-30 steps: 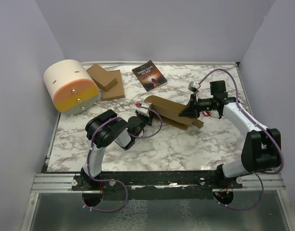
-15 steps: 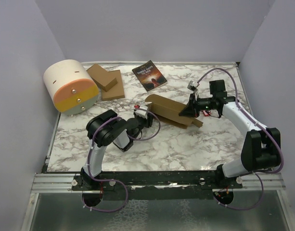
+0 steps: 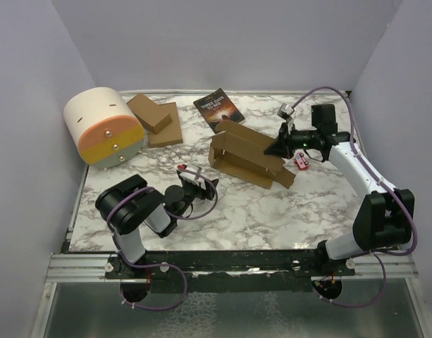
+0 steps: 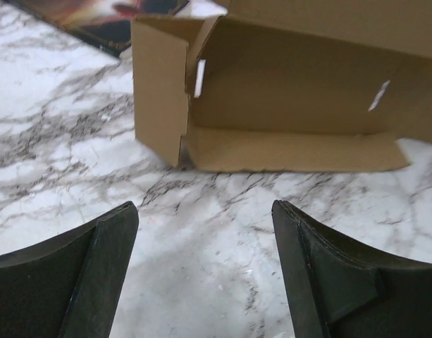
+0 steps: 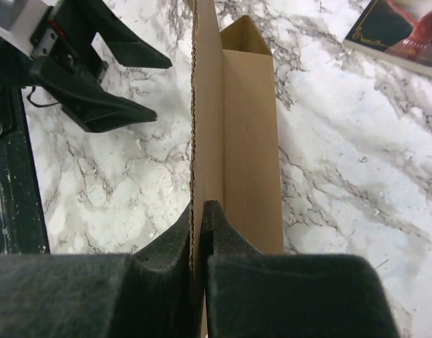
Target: Fold the paper box
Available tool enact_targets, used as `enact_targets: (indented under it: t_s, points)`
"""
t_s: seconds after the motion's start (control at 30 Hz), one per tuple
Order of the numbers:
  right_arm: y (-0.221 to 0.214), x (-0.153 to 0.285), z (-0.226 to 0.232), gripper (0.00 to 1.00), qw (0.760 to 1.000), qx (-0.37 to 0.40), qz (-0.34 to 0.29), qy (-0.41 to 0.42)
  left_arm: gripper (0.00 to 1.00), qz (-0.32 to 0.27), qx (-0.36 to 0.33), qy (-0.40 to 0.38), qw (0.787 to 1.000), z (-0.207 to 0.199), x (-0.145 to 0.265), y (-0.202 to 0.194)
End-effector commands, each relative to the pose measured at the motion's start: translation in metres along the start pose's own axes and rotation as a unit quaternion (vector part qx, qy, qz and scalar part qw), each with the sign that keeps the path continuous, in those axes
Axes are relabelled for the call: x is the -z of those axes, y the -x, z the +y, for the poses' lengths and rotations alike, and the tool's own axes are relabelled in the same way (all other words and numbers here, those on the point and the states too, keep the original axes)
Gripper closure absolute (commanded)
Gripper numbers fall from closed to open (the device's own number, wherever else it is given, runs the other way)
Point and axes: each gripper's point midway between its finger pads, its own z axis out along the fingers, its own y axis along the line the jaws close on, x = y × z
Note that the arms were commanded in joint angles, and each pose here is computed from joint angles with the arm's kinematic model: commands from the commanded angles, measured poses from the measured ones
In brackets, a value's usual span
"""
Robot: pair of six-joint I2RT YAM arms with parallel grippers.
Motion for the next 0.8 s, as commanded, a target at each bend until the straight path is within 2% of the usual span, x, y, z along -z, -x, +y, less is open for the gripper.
enact_targets:
  t_s: [0.0,0.13,0.23,0.3,0.5,0.6,0.7,0.77]
  points:
    - [0.031,0.011,-0.004,0.98,0.999,0.039,-0.022,-0.015,0.20,-0.051,0.050,-0.060,0.996,-0.019,0.009,0.047]
    - [0.030,0.011,-0.003,0.98,0.999,0.039,-0.024,-0.009,0.19,-0.024,0.055,-0.050,0.997,-0.006,0.012,0.049]
    - [0.022,0.007,-0.005,0.98,0.999,0.034,-0.017,-0.007,0.19,-0.034,0.054,-0.038,0.997,0.007,0.022,0.055]
    - [0.018,0.006,-0.006,0.98,0.999,0.034,-0.014,-0.006,0.22,-0.044,0.060,-0.025,0.997,0.017,0.029,0.060]
    - [0.005,0.004,-0.003,0.99,0.999,0.046,-0.003,0.011,0.33,-0.009,0.068,0.052,0.996,0.055,0.027,0.054]
    - [-0.007,0.001,0.000,0.99,0.999,0.042,0.008,0.021,0.35,0.002,0.068,0.074,0.995,0.070,0.019,0.051]
    - [-0.018,-0.003,0.002,0.99,0.999,0.040,0.024,0.029,0.33,-0.005,0.044,0.050,0.998,0.071,0.007,0.053]
    - [-0.022,-0.005,0.003,0.99,0.998,0.041,0.029,0.030,0.31,-0.032,0.023,0.007,0.999,0.064,-0.001,0.063]
